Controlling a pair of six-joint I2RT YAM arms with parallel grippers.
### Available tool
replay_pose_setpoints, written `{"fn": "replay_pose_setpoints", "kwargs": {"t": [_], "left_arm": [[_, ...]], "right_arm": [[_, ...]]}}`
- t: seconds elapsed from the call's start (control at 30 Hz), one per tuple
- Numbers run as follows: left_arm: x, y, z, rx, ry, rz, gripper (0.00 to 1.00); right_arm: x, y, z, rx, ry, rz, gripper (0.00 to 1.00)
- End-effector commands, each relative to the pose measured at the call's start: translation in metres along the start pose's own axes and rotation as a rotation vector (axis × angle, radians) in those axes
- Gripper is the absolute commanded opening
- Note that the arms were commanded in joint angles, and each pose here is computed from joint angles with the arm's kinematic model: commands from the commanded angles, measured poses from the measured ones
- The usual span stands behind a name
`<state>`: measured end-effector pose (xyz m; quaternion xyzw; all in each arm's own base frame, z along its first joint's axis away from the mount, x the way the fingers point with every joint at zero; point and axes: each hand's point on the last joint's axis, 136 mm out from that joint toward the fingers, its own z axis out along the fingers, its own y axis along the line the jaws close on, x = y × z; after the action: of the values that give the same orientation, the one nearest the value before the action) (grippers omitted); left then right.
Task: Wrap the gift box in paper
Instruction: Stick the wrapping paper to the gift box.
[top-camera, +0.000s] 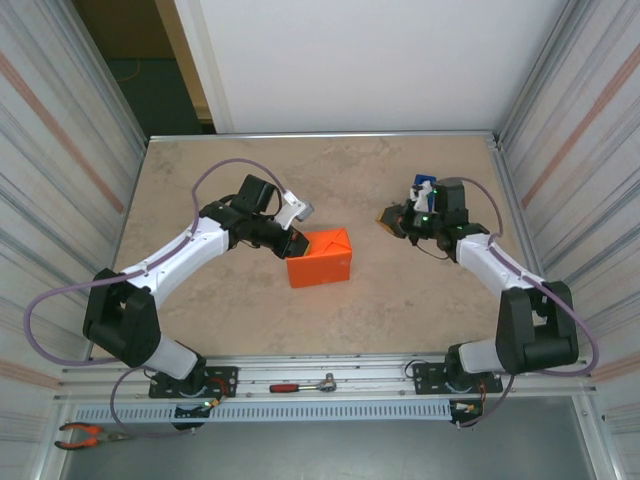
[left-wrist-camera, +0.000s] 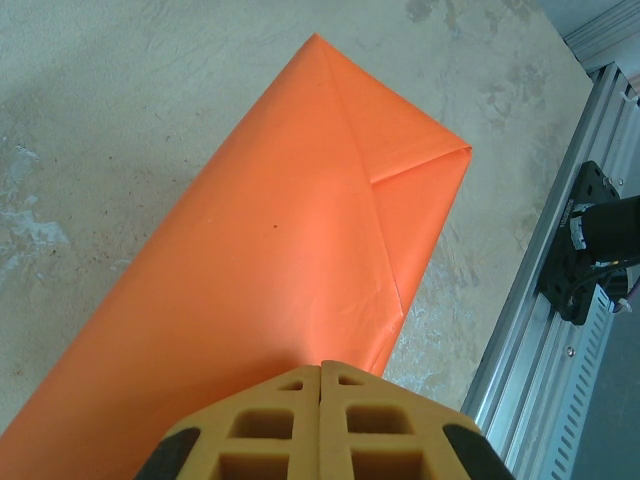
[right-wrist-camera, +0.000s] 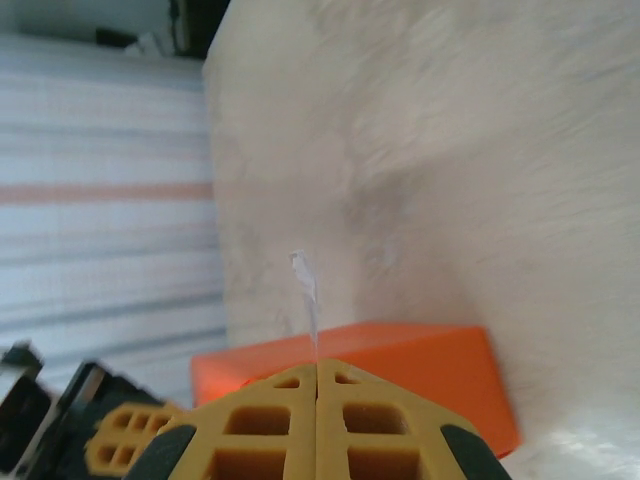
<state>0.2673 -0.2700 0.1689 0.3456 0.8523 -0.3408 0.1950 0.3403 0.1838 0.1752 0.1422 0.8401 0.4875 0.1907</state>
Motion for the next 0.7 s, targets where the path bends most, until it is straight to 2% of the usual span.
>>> {"fn": "replay_pose_setpoints", "kwargs": {"t": [0.0, 0.4, 0.67], "left_arm": [[0.040, 0.016, 0.018, -0.048, 0.137, -0.046, 0.00], [0.041, 0.015, 0.019, -0.042, 0.138, -0.048, 0.00], [0.041, 0.015, 0.020, -0.033, 0.139, -0.051, 0.00]], "right_arm": [[0.025, 0.020, 0.003, 0.032, 0.045, -0.035, 0.00], [0.083, 0.074, 0.041, -0.004, 0.145, -0.115, 0.00], [0.099, 0.074, 0.052, 0.024, 0.162, -0.103, 0.00]]}}
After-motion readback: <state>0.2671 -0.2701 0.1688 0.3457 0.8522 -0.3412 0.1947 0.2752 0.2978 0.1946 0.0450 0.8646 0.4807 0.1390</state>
